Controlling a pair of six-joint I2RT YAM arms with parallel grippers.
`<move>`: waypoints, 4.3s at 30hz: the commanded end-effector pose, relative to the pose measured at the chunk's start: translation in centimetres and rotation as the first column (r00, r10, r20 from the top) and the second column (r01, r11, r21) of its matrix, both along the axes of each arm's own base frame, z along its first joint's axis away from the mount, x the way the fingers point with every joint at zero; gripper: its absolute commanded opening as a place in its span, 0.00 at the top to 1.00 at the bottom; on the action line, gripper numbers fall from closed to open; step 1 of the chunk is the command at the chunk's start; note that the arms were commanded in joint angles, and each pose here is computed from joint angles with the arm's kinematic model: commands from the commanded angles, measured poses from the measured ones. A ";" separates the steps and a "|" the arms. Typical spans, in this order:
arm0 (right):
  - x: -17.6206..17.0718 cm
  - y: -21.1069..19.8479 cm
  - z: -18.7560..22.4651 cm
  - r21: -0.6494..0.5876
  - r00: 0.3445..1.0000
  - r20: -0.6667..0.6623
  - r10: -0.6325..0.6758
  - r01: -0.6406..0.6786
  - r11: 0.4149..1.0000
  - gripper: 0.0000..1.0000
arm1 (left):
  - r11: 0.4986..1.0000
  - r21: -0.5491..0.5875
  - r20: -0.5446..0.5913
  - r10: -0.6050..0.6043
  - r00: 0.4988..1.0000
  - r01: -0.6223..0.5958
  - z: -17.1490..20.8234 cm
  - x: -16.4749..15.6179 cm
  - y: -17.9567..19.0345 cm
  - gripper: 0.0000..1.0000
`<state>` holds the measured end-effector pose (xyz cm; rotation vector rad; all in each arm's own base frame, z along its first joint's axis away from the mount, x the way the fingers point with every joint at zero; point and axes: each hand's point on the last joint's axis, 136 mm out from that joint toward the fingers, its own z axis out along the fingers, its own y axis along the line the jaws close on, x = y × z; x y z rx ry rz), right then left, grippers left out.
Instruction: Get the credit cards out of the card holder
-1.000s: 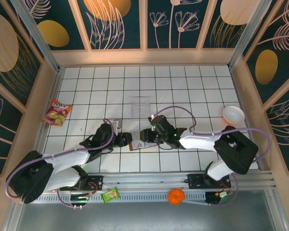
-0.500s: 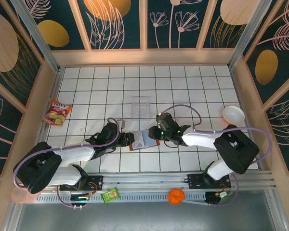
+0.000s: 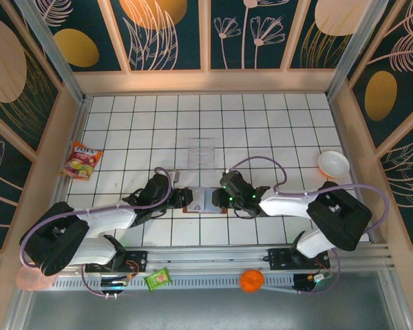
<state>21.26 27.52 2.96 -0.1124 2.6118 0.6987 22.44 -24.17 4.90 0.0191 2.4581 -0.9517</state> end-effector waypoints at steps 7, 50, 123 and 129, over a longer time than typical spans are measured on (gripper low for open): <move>-0.6 3.1 6.3 0.222 0.987 0.095 0.130 -0.149 0.964 0.48 | 0.996 -0.046 0.055 -0.072 0.996 0.075 1.8 -0.2 -2.1 0.63; -0.6 7.0 1.5 0.309 0.979 -0.165 0.120 -0.064 0.949 0.70 | 0.999 0.035 -0.051 -0.025 0.998 0.027 -2.0 -0.9 -1.0 0.79; -0.3 1.6 -0.6 -0.025 0.996 -0.093 -0.014 0.012 1.000 0.71 | 0.955 0.293 -0.073 0.060 0.996 -0.036 -6.3 -1.1 3.6 1.00; -0.3 1.9 0.2 0.006 0.998 -0.066 0.012 -0.012 1.000 0.69 | 0.959 0.281 -0.068 0.058 0.996 -0.037 -5.9 -0.9 3.5 1.00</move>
